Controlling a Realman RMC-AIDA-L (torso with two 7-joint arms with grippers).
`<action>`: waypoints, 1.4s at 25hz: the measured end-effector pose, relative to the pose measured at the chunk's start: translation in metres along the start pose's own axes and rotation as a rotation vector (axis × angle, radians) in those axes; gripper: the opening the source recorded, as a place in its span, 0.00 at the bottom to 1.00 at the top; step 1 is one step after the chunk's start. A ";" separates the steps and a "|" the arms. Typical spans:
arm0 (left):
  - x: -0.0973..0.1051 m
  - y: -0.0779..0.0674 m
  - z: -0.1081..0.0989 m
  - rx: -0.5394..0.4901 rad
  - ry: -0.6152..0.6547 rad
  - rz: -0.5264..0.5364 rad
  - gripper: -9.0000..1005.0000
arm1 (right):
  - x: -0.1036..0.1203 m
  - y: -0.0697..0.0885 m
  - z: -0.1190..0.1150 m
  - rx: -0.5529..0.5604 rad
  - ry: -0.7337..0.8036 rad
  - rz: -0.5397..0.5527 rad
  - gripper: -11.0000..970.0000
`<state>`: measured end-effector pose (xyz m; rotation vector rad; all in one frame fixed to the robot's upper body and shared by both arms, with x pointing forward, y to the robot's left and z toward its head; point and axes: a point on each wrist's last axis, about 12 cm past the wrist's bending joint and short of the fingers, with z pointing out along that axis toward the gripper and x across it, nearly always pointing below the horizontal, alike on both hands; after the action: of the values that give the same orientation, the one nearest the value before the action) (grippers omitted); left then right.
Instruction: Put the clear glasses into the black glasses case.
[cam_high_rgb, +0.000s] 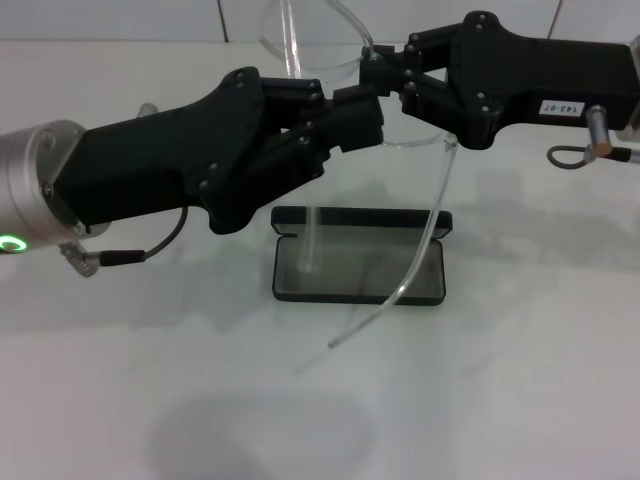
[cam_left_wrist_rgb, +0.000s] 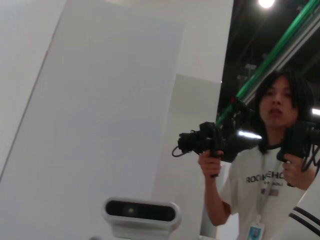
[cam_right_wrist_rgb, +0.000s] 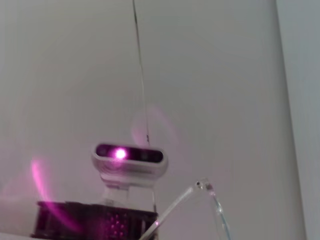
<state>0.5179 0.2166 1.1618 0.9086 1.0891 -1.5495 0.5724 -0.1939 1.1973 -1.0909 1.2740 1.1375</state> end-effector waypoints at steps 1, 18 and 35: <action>0.001 0.000 -0.001 -0.004 -0.004 0.004 0.09 | -0.001 0.001 0.000 -0.008 -0.008 -0.002 0.08; 0.006 0.006 -0.006 -0.087 -0.071 0.033 0.08 | 0.004 0.009 0.003 -0.053 -0.027 0.013 0.08; 0.013 0.005 -0.010 -0.122 -0.093 0.030 0.08 | 0.009 0.012 0.000 -0.070 -0.055 0.034 0.08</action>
<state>0.5204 0.2217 1.1455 0.7599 1.0863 -1.4687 0.5602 -0.1919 1.1889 -1.0858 1.2219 1.2374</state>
